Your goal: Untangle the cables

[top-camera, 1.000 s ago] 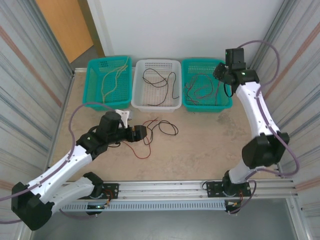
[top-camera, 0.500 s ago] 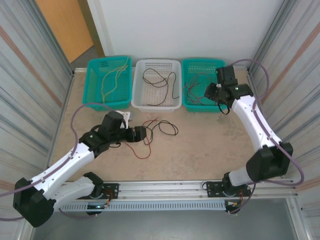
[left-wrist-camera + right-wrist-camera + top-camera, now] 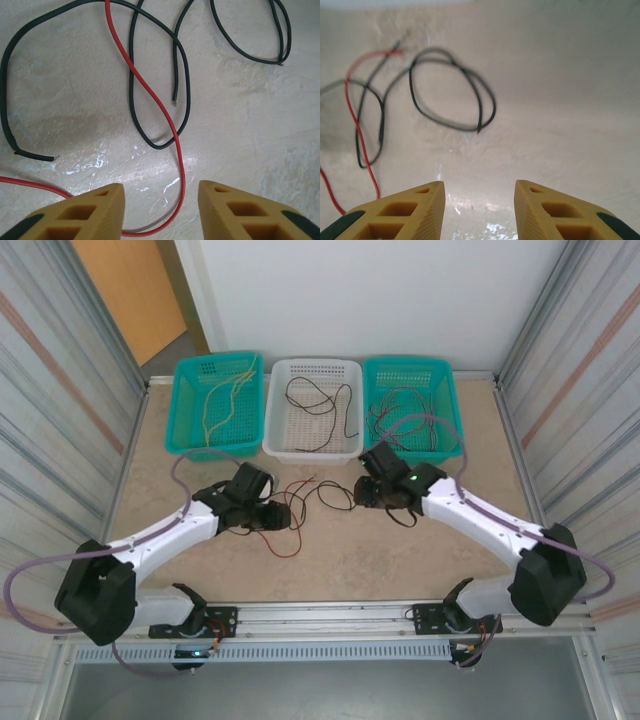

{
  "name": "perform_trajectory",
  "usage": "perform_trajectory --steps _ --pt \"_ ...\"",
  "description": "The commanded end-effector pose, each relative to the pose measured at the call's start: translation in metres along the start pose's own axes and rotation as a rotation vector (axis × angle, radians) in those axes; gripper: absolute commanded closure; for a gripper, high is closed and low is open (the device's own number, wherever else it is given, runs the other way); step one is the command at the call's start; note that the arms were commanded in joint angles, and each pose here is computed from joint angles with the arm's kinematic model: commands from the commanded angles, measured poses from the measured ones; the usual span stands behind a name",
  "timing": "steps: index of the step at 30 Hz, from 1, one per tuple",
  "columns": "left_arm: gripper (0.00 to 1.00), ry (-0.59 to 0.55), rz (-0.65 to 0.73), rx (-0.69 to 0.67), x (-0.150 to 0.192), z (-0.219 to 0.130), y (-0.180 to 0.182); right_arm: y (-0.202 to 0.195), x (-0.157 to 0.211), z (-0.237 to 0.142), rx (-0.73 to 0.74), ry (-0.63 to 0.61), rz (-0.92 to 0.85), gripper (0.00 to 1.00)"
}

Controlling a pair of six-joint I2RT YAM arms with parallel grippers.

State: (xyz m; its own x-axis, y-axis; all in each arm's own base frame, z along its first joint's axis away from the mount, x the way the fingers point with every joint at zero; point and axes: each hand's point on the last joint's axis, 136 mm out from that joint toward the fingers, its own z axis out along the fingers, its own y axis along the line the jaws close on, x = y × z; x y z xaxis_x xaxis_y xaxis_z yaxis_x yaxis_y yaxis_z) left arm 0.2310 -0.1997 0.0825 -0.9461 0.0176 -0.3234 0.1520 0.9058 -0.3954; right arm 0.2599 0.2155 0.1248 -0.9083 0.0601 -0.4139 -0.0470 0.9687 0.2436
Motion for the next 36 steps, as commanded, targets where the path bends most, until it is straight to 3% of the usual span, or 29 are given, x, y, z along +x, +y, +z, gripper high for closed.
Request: perform_trajectory --steps 1,14,24,31,36 --pt "0.60 -0.037 0.007 0.028 -0.015 -0.007 -0.011 0.033 0.010 0.019 -0.049 0.035 -0.015 0.59" --pt "0.66 -0.153 -0.017 -0.003 -0.016 -0.047 0.007 0.081 0.022 0.084 -0.015 0.170 -0.144 0.55" --pt "0.64 -0.214 -0.009 0.101 -0.024 -0.063 -0.011 0.068 0.013 0.112 0.116 0.142 -0.207 0.59" --pt "0.61 -0.242 0.000 0.110 -0.025 -0.073 -0.013 0.061 0.011 0.121 0.162 0.132 -0.227 0.59" --pt "0.60 -0.240 -0.003 0.114 -0.023 -0.073 -0.013 0.057 0.016 0.131 0.173 0.157 -0.234 0.64"
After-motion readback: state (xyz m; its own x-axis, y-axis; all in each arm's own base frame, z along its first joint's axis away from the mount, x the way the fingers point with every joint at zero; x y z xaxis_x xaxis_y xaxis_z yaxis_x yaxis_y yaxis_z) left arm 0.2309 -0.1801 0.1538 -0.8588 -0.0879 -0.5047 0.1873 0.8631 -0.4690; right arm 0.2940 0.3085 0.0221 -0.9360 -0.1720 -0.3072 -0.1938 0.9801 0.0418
